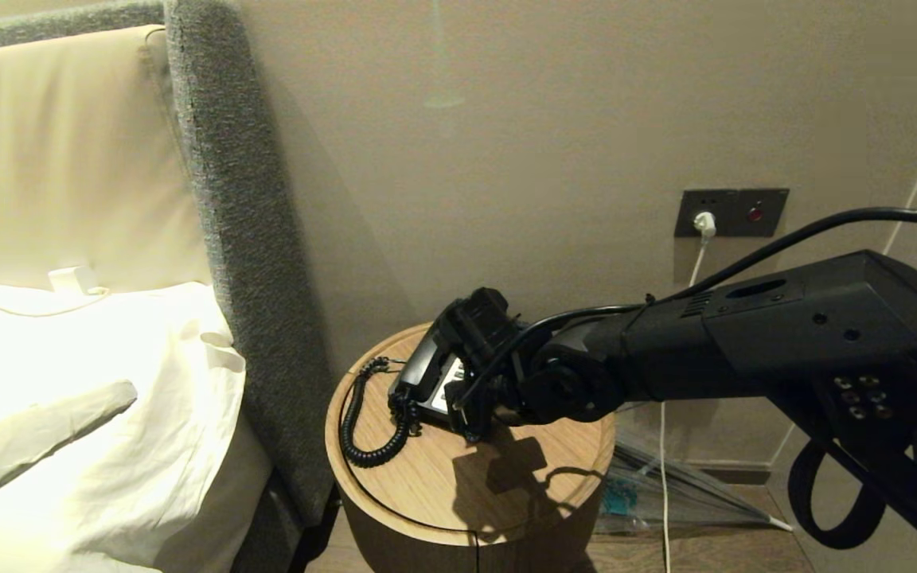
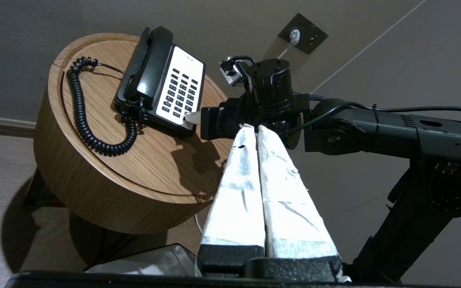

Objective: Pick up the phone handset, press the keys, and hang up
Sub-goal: End the call using the dial pad

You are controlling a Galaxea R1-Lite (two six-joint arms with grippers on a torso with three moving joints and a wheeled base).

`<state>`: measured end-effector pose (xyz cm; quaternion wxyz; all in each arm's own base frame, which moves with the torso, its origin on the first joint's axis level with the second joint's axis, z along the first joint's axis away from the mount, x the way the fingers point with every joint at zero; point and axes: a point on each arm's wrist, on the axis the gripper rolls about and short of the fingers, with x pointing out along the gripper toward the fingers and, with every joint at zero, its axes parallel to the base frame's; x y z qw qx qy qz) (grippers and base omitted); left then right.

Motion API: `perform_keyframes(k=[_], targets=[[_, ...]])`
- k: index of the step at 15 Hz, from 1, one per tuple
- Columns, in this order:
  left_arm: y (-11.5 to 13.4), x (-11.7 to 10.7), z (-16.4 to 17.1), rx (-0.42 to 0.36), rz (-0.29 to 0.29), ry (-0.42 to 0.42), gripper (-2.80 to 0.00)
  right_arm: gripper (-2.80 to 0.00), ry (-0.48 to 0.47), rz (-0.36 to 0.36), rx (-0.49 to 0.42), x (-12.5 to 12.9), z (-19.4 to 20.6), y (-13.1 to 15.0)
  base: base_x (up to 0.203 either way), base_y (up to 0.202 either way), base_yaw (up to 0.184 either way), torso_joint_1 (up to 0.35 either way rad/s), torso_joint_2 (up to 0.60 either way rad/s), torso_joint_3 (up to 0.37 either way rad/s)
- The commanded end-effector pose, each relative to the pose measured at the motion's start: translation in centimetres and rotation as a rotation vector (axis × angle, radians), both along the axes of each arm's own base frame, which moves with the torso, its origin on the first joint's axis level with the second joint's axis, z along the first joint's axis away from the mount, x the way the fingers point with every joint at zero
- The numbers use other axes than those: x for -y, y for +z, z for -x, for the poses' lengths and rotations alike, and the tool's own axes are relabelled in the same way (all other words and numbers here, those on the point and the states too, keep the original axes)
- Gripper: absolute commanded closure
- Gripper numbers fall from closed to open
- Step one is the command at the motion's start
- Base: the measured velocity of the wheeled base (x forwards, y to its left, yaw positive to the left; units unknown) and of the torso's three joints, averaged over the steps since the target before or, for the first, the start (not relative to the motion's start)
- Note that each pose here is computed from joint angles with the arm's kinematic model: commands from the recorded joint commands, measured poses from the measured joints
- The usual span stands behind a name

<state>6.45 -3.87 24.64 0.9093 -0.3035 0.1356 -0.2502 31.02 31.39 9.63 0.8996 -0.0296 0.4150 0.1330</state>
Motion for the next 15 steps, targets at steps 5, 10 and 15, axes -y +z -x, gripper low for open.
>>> perform_keyframes(k=[5, 10, 15], targets=[[-0.1, 0.0, 0.0, -0.006, 0.001, 0.0, 0.0, 0.0, -0.004, 0.003, -0.001, 0.0, 0.0, -0.2, 0.0, 0.0, 0.0, 0.0, 0.0, 0.0], [-0.3, -0.1, 0.2, -0.004, 0.0, 0.0, 0.0, 0.0, -0.005, -0.036, 0.032, 0.4, 0.4, 2.2, 0.0, 0.0, 0.0, 0.0, 0.0, 0.0], [-0.5, -0.1, 0.2, -0.008, -0.005, -0.002, 0.0, 0.0, -0.009, -0.068, 0.062, 1.1, 1.2, 4.5, 0.0, 0.0, 0.0, 0.0, 0.0, 0.0]])
